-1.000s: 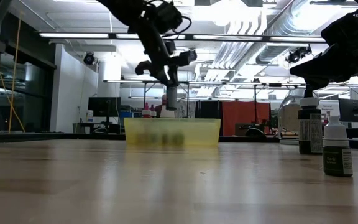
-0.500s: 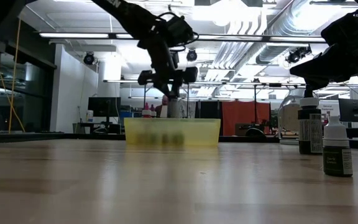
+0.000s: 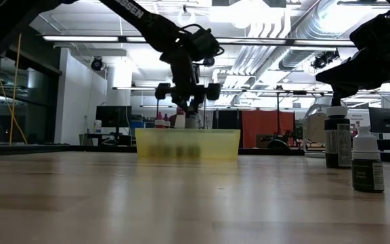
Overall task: Pick & Place food coloring
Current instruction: Put the large blue food coloring into the yellow container, then put the large black food coloring into the yellow container
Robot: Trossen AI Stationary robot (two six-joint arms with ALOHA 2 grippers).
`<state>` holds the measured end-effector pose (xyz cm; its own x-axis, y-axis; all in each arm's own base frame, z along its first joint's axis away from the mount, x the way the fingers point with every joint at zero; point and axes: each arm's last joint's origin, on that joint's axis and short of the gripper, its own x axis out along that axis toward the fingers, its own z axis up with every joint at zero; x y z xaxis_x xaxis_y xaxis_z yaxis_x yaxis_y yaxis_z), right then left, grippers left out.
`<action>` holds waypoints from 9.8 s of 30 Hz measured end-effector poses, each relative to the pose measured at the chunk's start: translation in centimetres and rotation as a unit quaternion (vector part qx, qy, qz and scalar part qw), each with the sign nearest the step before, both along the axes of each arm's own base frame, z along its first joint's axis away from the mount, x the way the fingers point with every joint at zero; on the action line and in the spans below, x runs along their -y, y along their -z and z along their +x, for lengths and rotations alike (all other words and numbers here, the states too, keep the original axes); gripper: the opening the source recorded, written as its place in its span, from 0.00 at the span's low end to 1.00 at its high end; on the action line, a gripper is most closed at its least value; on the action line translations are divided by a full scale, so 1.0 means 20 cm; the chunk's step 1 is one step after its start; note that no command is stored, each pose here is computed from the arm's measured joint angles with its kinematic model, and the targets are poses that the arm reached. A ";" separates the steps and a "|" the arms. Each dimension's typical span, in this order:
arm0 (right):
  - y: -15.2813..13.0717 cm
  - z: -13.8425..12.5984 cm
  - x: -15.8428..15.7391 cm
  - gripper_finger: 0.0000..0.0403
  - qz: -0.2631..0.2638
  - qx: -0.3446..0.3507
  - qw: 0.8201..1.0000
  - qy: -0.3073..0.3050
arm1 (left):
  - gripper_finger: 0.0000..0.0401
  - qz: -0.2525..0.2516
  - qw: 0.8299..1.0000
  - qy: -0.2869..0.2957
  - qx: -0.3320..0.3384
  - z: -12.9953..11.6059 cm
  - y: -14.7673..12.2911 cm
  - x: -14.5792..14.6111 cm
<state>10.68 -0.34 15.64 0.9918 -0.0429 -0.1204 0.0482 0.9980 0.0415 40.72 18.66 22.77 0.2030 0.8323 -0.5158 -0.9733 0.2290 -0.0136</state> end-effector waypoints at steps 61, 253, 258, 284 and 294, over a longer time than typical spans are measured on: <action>0.00 0.00 0.00 0.00 0.000 0.000 1.000 0.000 | 0.36 -0.066 0.995 -0.074 -0.009 -0.05 0.20 0.06; 0.00 0.00 0.00 0.00 0.000 0.000 1.000 0.000 | 0.68 0.182 0.715 0.653 0.169 0.68 0.53 0.93; 0.00 0.00 0.00 0.00 0.000 0.000 1.000 0.000 | 0.58 0.178 0.716 0.654 0.165 0.68 0.54 0.93; 0.00 0.00 0.00 0.00 0.000 0.000 1.000 0.000 | 0.31 0.167 0.721 0.649 0.174 0.68 0.53 0.93; 0.00 0.00 0.00 0.00 0.000 0.000 1.000 0.000 | 0.30 0.143 0.728 0.638 0.205 0.65 0.53 0.93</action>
<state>10.68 -0.34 15.64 0.9918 -0.0429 -0.1203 0.0482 0.9980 0.0415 53.68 0.01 12.16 0.9937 -0.1067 -0.0357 0.1061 0.9942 -0.0172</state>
